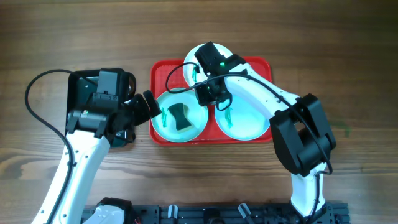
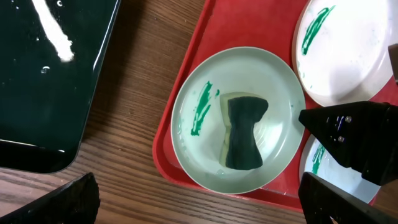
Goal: Clean dirty plates on tray and stack at the side
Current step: 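Reach the right gripper to the left blue plate rim and grasp it, then scrub the held blue plate with the sponge in the left gripper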
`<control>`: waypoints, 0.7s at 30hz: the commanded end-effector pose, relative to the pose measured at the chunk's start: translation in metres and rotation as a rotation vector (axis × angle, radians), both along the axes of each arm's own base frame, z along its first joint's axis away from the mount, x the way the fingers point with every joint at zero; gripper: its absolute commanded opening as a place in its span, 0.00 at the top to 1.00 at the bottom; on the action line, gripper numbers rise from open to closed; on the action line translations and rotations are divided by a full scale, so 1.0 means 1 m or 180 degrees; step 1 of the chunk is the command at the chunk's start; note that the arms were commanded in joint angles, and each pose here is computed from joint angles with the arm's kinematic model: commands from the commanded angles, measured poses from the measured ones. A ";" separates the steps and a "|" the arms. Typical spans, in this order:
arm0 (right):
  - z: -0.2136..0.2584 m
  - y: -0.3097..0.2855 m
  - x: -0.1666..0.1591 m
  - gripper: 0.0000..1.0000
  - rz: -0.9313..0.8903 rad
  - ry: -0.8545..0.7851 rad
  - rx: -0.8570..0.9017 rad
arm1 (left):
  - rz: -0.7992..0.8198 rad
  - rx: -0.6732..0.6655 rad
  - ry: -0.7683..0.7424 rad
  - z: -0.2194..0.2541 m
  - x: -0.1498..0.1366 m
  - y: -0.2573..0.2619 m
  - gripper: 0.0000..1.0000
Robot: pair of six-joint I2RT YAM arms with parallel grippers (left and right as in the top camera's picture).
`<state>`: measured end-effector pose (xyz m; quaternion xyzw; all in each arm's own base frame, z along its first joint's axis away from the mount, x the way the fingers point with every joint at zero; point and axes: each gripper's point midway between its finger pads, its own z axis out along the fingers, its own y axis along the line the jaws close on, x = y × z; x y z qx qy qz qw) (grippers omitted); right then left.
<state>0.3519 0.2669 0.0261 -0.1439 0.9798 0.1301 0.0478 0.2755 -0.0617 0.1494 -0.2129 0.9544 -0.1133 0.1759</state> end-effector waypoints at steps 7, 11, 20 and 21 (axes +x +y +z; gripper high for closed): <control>-0.036 -0.009 -0.015 0.81 -0.0005 0.0103 -0.0110 | 0.0000 -0.0016 0.0022 -0.002 0.001 0.000 0.05; -0.035 -0.004 -0.013 0.81 -0.0248 0.0157 -0.0015 | -0.0056 -0.0061 0.0193 -0.018 0.004 -0.006 0.28; -0.035 -0.005 -0.014 0.96 -0.0342 0.0195 -0.0021 | -0.0430 -0.0807 0.0578 -0.074 0.035 -0.059 0.44; -0.035 -0.005 -0.014 0.96 -0.0343 0.0196 -0.0021 | -0.0452 -0.0811 0.0619 -0.082 0.036 -0.062 0.44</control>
